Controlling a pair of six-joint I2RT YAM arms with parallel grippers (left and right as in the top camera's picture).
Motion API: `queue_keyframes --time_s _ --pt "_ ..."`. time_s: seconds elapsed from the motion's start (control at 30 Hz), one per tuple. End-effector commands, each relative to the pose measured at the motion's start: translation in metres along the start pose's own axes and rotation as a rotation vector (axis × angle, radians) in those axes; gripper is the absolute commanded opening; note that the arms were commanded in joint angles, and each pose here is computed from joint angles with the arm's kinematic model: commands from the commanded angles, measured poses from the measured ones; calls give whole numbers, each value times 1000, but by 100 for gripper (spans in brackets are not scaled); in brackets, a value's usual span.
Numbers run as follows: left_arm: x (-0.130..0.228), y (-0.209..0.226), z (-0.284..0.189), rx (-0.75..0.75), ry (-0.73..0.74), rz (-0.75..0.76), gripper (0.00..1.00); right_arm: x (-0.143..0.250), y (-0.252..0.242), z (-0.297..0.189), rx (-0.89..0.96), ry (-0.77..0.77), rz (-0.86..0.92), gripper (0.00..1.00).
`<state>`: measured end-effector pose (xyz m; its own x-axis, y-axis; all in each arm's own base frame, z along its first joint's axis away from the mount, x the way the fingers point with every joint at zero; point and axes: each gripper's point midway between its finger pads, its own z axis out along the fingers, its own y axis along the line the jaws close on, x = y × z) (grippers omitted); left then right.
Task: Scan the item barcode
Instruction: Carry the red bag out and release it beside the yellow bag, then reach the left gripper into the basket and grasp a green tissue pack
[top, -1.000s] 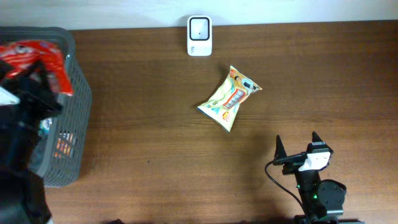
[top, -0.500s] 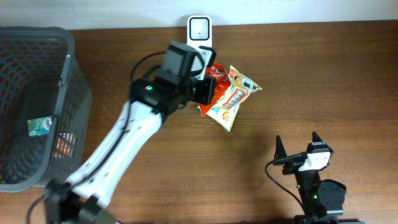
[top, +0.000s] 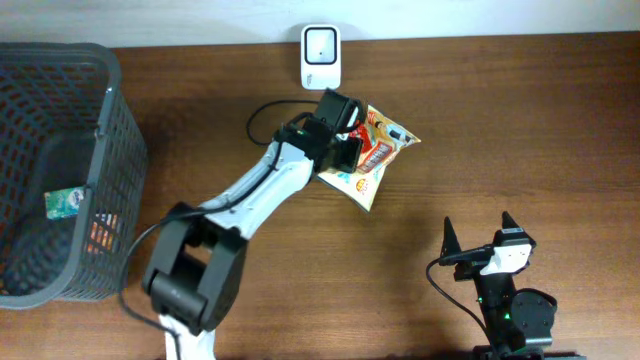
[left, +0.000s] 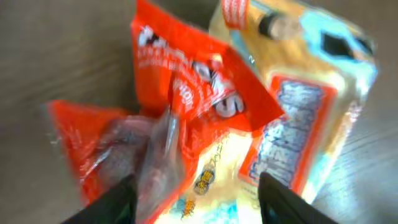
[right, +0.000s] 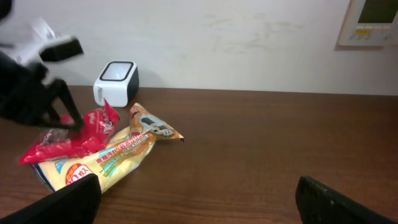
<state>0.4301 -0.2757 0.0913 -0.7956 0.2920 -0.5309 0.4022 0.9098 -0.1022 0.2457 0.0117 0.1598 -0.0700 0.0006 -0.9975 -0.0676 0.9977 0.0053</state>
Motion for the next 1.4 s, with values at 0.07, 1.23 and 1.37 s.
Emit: queue_keyframes --time_s 0.07,1.23,1.37 --pt "-81 59 -238 -141 -406 0 71 3 0 0 3 3 7 98" --pt "203 482 -151 -492 17 -1253 45 3 0 0 3 3 7 98" --pt "202 476 -146 -585 79 -1181 48 3 0 0 3 3 7 98"
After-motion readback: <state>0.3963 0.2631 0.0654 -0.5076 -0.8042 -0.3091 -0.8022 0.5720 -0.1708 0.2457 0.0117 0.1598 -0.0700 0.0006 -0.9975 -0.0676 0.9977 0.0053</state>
